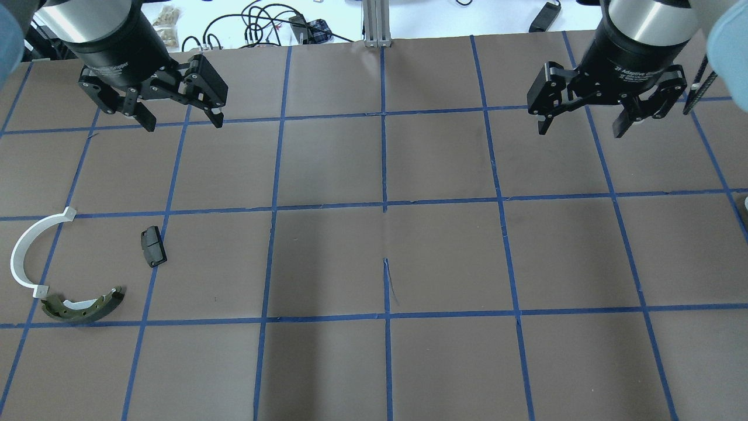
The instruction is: Place bearing gear from tray to pile
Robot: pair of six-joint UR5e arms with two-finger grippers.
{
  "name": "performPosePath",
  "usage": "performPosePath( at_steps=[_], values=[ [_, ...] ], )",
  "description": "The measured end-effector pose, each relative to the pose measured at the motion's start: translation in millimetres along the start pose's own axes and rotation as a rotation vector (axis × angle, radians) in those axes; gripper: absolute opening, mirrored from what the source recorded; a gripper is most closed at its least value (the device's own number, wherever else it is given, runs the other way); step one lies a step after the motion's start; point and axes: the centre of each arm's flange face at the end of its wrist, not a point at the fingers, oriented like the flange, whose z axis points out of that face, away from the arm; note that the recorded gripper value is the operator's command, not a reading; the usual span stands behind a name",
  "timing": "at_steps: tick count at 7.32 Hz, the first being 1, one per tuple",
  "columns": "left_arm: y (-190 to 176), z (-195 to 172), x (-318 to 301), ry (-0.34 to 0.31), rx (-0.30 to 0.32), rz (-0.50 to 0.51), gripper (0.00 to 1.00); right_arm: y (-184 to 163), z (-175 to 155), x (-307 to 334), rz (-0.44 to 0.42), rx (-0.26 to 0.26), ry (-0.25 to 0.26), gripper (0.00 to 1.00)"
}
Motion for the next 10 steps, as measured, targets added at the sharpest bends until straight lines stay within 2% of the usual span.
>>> performPosePath(
  at_steps=[8, 10],
  values=[
    [1.7, -2.8, -2.0, -0.005, 0.01, -0.005, 1.0, 5.9, -4.3, -3.2, 0.008, 0.008, -0.015, 1.0],
    [2.2, -3.8, -1.5, -0.005, 0.012, -0.003, 1.0, 12.4, -7.3, 0.0, 0.004, -0.016, -0.01, 1.0]
  ],
)
